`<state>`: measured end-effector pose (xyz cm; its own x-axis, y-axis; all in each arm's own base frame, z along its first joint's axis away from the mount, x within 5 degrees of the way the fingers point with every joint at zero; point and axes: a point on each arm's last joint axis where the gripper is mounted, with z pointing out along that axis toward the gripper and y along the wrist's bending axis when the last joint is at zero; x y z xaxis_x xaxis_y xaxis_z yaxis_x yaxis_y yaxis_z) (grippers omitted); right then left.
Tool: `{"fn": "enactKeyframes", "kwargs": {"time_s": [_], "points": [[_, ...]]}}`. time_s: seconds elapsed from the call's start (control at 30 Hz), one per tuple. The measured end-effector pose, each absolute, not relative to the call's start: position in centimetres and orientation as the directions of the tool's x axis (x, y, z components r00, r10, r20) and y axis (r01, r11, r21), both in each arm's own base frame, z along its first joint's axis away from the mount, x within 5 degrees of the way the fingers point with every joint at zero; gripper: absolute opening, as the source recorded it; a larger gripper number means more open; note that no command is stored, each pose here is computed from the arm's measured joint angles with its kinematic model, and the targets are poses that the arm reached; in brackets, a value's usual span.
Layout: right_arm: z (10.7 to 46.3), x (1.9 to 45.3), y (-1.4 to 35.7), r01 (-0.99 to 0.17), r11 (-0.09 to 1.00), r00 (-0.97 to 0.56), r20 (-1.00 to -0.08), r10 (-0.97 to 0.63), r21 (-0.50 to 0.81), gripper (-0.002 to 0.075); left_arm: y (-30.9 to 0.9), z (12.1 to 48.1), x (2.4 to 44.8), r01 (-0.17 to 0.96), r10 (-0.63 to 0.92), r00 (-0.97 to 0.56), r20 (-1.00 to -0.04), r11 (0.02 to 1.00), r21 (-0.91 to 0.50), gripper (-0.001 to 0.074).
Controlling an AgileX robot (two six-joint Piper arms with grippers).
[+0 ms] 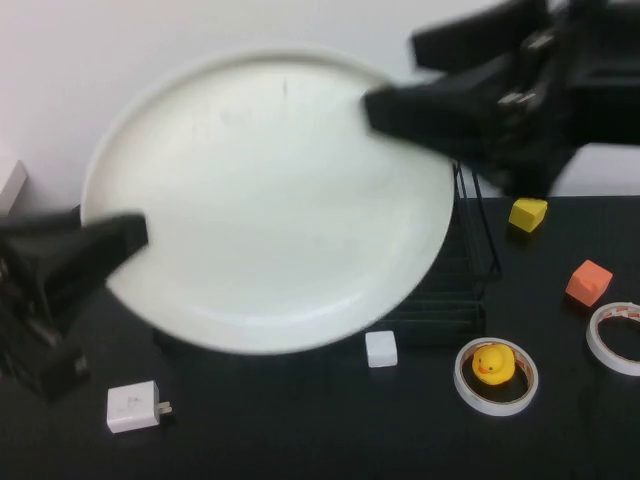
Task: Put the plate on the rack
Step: Hand over the plate, then place the plate on the rack
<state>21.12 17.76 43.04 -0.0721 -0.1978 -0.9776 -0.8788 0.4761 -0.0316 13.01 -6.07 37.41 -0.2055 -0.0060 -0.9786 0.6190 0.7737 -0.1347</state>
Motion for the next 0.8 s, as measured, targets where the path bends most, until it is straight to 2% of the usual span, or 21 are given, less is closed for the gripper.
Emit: {"fn": "enactKeyframes", "kwargs": {"time_s": [0.13,0.23,0.4,0.5,0.63,0.8], "points": [[46.0,18.8,15.5,-0.84,0.527,0.058,-0.987,-0.15,-0.13,0.0491,-6.0,38.5,14.4,0.616,0.071,-0.185,-0.98,0.786,-0.059,0.004],[47.6,16.5,14.0,-0.816,0.541,0.148,-0.978,-0.146,-0.204,0.0449,-5.9,38.4,16.4,0.603,0.123,-0.21,-0.97,0.797,-0.03,0.004],[48.9,13.2,12.2,-0.793,0.512,0.261,-0.944,-0.202,-0.329,0.0321,-5.7,38.8,19.6,0.592,0.208,-0.186,-0.96,0.804,0.059,0.0039],[48.9,11.4,11.4,-0.795,0.465,0.291,-0.918,-0.27,-0.389,0.0209,-5.4,38.9,22.1,0.557,0.324,-0.09,-0.942,0.8,0.222,0.0039],[47.8,9.6,9.9,-0.796,0.424,0.245,-0.871,-0.425,-0.431,0.0047,-5.7,37.6,25.3,0.522,0.535,0.029,-0.844,0.712,0.47,0.0039],[45.3,8.9,7.4,-0.796,0.477,-0.021,-0.77,-0.638,-0.374,0.0005,-7.7,34.5,28.4,0.535,0.66,0.048,-0.75,0.617,0.577,0.0039]]}}
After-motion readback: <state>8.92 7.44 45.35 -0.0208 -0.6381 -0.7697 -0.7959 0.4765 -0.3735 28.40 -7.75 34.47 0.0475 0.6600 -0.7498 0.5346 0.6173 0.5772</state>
